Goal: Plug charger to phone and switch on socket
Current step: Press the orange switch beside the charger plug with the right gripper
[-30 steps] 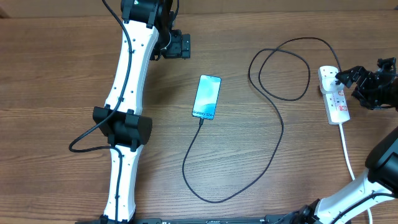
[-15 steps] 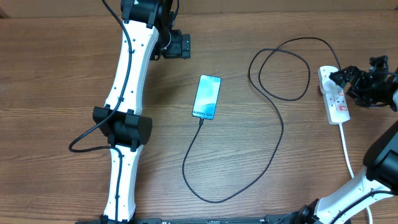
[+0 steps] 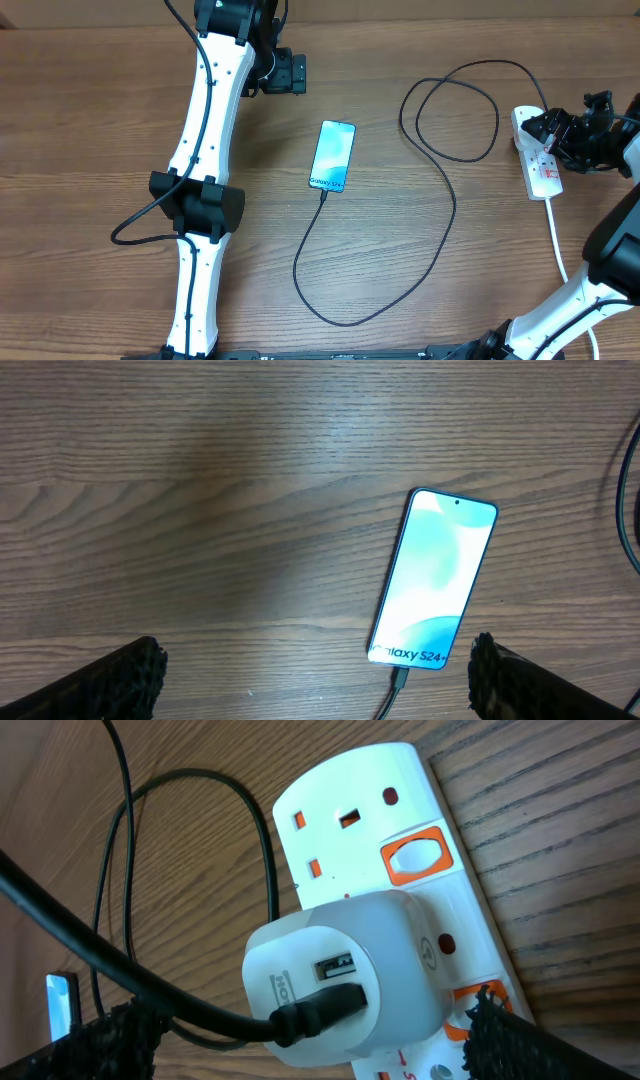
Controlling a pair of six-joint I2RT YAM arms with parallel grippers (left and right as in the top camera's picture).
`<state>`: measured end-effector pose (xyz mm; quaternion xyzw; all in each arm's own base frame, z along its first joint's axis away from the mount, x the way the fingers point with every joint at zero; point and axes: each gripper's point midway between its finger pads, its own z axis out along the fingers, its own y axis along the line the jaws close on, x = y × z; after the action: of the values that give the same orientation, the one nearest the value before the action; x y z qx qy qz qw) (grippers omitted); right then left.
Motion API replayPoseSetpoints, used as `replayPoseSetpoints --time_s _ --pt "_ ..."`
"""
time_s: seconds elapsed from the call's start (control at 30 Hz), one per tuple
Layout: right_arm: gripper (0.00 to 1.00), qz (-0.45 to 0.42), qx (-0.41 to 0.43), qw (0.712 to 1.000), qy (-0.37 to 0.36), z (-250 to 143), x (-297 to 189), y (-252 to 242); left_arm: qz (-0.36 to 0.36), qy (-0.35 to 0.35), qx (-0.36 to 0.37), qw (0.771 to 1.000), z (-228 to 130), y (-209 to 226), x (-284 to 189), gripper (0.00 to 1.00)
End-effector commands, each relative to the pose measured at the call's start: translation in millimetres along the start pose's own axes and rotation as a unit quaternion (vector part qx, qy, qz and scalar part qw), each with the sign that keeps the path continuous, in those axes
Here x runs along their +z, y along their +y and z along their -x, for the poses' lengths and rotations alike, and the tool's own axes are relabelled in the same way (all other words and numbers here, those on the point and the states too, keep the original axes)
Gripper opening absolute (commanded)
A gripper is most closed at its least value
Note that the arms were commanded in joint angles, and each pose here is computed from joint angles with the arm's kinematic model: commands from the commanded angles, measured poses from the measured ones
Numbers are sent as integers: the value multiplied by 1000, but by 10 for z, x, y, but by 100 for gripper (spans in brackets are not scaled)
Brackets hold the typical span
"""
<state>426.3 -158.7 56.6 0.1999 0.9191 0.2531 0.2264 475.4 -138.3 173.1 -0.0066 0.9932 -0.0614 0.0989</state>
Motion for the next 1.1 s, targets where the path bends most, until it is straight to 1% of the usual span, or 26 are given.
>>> replayPoseSetpoints --time_s 0.0,0.4,0.63,0.83,1.07 --pt "100 -3 -5 1000 0 12 14 -11 5 -9 7 1000 33 28 -39 100" --pt "100 -2 -6 1000 3 6 51 0 5 -9 7 1000 33 28 -39 100" --pt "100 3 -18 1000 12 -22 142 107 5 -9 7 1000 33 28 -39 100" --pt "100 -36 -25 999 20 -48 201 63 5 -9 7 1000 33 28 -39 100" --pt "100 -38 -14 999 21 -50 203 61 5 -9 7 1000 32 28 -37 100"
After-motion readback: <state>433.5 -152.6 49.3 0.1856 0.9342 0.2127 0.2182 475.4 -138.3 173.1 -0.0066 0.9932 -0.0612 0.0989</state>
